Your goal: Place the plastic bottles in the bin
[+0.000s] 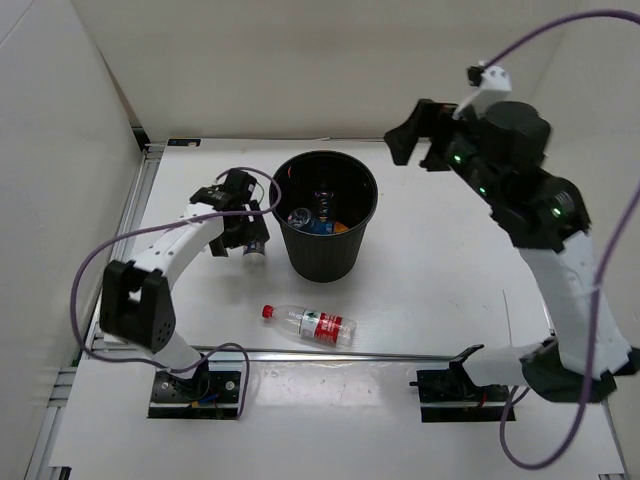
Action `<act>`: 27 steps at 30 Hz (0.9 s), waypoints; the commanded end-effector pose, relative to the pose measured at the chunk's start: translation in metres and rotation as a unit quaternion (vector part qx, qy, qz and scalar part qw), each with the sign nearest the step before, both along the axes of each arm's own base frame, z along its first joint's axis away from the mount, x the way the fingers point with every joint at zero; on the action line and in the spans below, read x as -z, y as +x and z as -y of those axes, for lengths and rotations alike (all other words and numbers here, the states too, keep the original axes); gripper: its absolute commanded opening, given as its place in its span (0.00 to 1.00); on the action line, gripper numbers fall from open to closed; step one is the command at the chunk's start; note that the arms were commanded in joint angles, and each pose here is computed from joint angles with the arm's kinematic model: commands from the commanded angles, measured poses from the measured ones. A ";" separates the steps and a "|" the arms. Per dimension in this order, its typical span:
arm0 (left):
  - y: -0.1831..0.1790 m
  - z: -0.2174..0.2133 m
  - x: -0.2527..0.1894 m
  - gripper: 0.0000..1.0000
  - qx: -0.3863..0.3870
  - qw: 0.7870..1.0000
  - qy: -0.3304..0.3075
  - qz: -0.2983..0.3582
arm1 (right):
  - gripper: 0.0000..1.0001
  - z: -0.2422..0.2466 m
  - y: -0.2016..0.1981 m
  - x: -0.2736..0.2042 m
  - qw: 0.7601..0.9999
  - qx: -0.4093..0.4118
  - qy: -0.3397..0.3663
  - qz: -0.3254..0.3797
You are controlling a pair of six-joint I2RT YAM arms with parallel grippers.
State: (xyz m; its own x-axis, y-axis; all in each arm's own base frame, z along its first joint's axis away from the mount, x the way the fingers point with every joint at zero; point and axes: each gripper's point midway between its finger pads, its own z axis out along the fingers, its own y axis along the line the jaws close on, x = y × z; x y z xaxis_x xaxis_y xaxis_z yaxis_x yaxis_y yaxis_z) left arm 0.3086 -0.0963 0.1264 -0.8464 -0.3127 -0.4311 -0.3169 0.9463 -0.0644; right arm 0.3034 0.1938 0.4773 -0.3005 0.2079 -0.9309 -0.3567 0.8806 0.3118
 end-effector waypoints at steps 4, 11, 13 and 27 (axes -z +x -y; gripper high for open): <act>0.053 0.011 0.030 1.00 0.033 0.999 0.008 0.005 | 1.00 0.056 -0.048 -0.009 0.998 0.037 -0.033 0.025; 0.066 0.013 0.078 1.00 0.042 0.997 0.033 -0.052 | 1.00 0.076 -0.065 -0.004 0.997 0.053 -0.044 0.022; 0.066 0.013 0.085 0.94 0.042 0.997 0.035 -0.058 | 1.00 0.077 -0.067 -0.003 0.997 0.053 -0.044 0.022; 0.078 -0.014 -0.021 0.36 -0.023 0.997 0.040 0.062 | 1.00 0.062 -0.061 0.019 0.999 0.033 -0.040 -0.013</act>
State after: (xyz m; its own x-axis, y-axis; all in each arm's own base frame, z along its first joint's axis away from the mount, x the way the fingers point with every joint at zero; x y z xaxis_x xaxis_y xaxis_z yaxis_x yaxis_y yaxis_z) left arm 0.3532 -0.0881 0.0528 -0.9033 -0.2565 -0.3440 -0.2989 0.9513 0.0757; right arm 0.2409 0.1284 0.4546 -0.3229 0.1389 -0.9362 -0.2768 0.9321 0.2337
